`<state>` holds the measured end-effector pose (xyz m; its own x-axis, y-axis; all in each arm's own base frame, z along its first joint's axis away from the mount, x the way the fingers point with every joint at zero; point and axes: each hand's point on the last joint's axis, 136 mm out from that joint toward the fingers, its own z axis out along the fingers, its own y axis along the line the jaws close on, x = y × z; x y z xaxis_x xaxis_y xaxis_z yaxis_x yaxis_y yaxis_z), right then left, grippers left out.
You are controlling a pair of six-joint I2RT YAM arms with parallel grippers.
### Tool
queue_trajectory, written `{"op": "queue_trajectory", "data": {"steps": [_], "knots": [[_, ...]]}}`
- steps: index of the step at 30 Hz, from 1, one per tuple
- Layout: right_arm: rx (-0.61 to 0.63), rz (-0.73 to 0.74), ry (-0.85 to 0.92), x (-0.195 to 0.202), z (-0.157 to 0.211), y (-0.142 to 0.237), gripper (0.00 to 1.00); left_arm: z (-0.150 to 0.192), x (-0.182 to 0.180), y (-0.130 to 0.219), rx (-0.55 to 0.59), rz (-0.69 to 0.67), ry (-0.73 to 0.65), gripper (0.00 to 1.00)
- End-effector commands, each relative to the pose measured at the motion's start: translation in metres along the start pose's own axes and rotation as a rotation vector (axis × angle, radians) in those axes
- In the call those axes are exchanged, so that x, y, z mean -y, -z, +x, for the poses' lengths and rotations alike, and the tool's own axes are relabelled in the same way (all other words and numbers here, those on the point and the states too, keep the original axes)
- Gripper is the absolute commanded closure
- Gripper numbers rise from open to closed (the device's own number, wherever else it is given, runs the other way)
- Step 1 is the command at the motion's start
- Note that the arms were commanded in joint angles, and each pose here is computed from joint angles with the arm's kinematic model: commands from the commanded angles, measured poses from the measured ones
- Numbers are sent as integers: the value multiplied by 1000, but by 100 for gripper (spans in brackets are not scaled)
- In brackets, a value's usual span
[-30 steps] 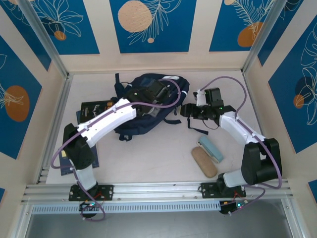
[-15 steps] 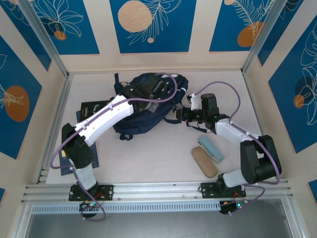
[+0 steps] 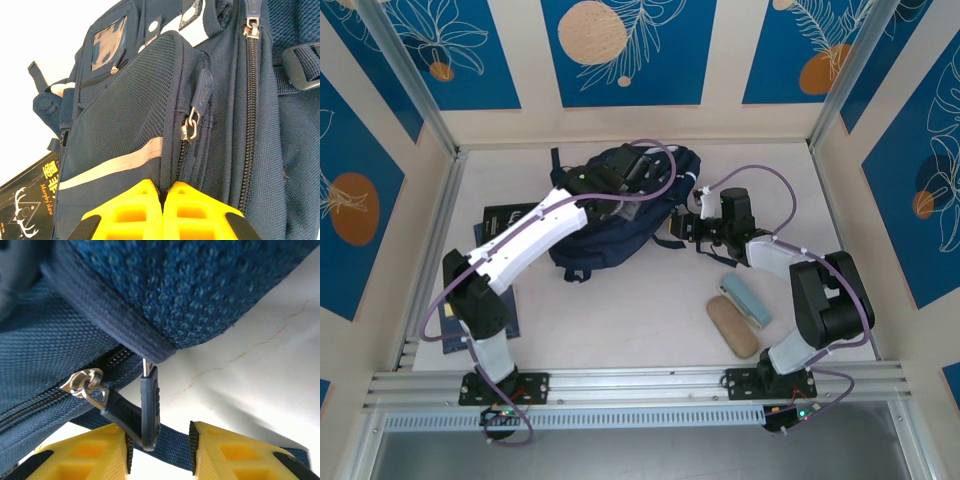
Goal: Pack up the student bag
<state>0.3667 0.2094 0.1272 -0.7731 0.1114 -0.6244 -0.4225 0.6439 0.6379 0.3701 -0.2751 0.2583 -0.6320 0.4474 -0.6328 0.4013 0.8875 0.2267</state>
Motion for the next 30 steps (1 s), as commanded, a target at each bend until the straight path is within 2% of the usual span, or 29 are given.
{"op": "queue_trajectory", "data": {"steps": [1, 5, 10, 15, 22, 25, 28, 30], "knots": [[24, -39, 10, -6, -7, -3, 63, -36, -12, 18, 120, -10, 89, 100], [39, -38, 37, -8, -10, -1, 70, -36, -12, 15, 114, -13, 85, 100], [26, -8, 91, -5, -9, 3, 91, -36, -14, 14, 112, -18, 91, 100], [-16, -25, 124, -13, 10, 10, 95, -43, -8, 7, 122, 2, 121, 100], [-102, -110, 196, -42, 45, 15, 94, -41, 4, -14, 95, 26, 156, 100], [-115, -98, 204, -43, 50, 17, 91, -38, 5, -19, 81, 18, 162, 100], [-85, -24, 180, -31, 46, 21, 85, -36, 3, -18, 75, 7, 159, 100], [-50, 16, 131, -20, 37, 29, 73, -35, 1, -15, 78, 4, 155, 100]]}}
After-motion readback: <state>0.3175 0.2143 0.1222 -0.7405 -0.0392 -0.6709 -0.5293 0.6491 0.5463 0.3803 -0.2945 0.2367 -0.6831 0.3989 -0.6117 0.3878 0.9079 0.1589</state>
